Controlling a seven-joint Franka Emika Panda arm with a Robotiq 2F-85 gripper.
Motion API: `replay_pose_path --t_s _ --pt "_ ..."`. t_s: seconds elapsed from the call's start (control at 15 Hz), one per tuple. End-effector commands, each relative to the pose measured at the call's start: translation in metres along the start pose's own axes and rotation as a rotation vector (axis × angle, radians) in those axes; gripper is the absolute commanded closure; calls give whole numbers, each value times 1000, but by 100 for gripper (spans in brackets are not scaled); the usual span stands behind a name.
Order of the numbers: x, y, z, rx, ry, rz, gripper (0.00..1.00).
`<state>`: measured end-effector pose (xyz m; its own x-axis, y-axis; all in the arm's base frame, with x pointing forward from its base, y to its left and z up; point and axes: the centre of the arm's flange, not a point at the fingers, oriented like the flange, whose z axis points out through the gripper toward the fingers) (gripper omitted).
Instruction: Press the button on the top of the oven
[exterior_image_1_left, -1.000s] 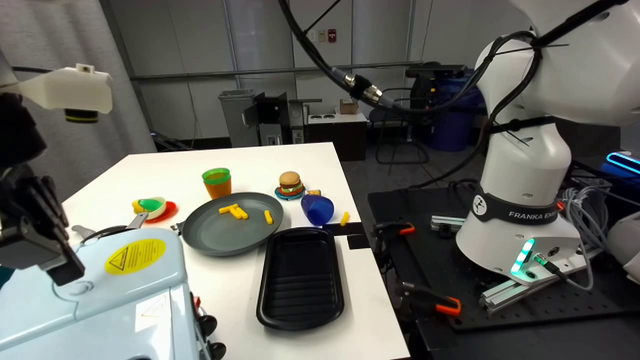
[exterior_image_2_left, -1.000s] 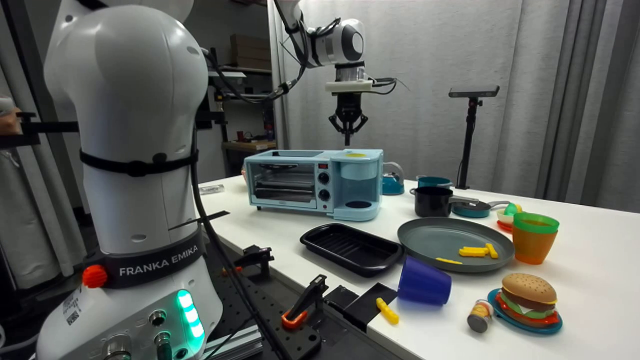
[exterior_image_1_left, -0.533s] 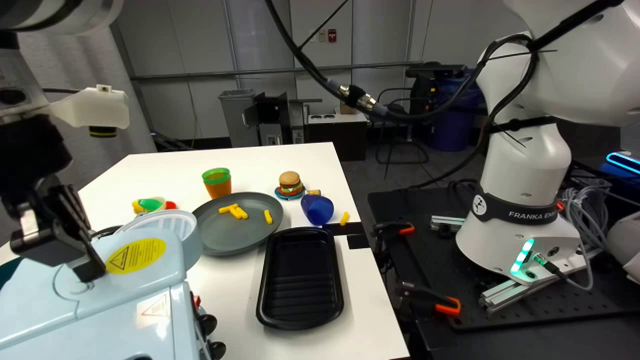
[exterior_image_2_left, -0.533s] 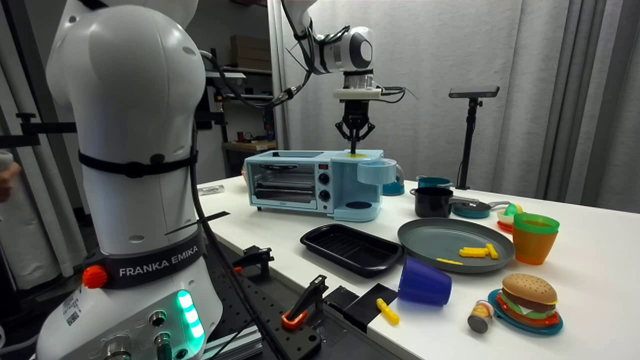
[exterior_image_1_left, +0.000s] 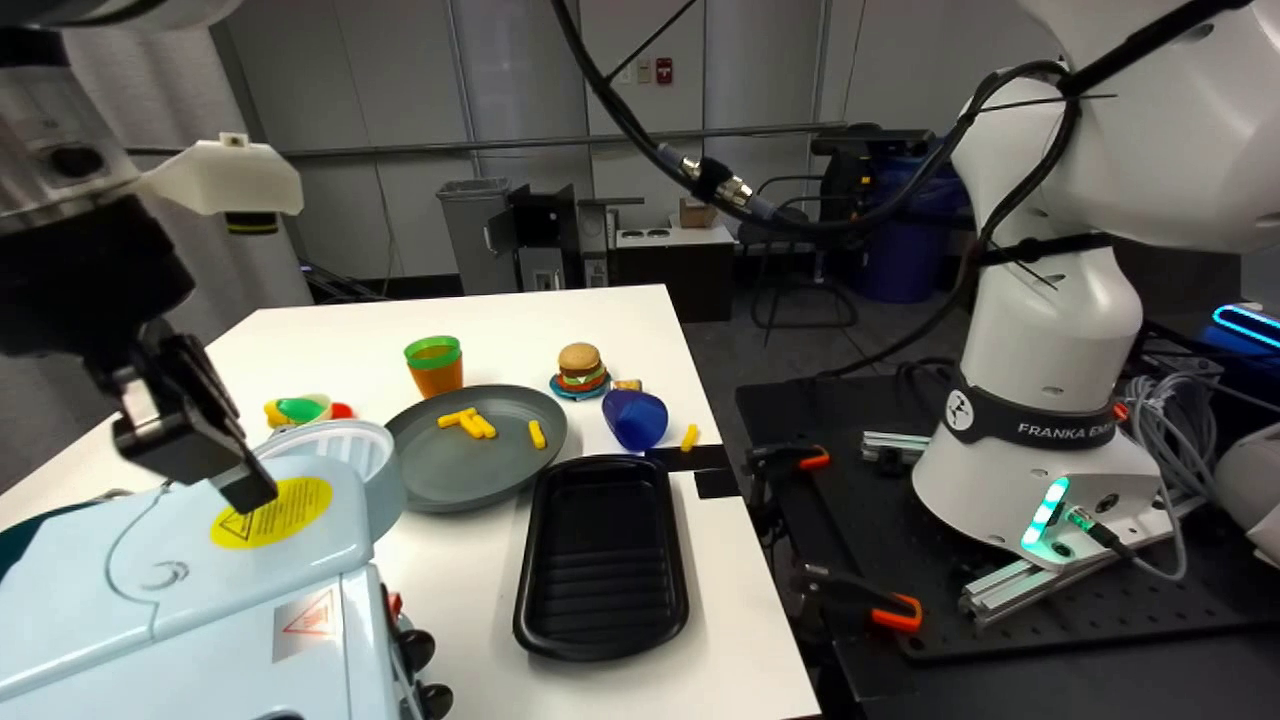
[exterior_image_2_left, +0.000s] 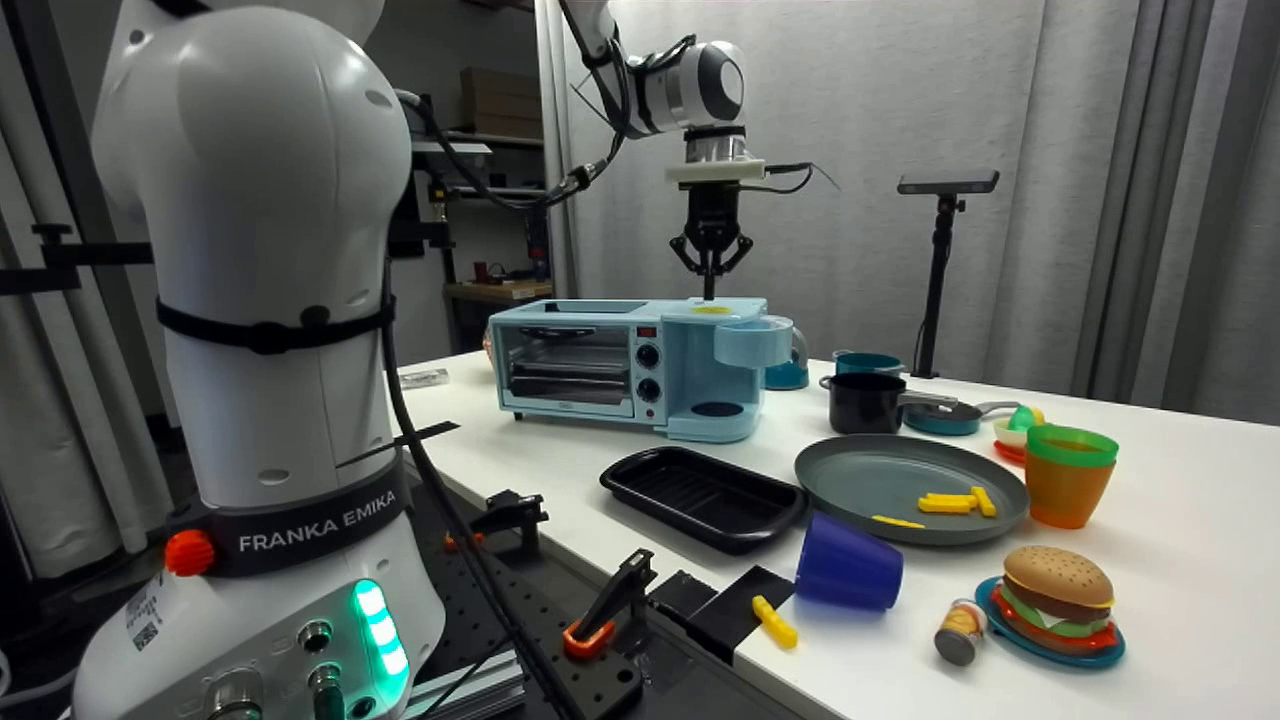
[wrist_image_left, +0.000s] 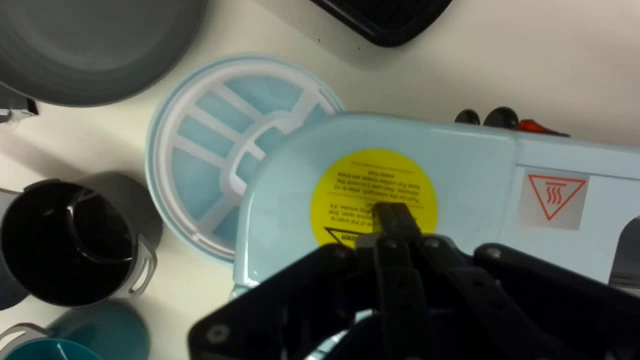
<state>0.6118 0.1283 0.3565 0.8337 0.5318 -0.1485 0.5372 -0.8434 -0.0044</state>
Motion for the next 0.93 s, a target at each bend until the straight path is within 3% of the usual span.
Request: replay_pose_path --t_s 0.0,0.47,0.87 --pt "-43 -8 -43 -44 -40 4 100" --pt "-93 12 -104 -125 47 89 100" --pt "-127 79 -93 -136 140 278 100"
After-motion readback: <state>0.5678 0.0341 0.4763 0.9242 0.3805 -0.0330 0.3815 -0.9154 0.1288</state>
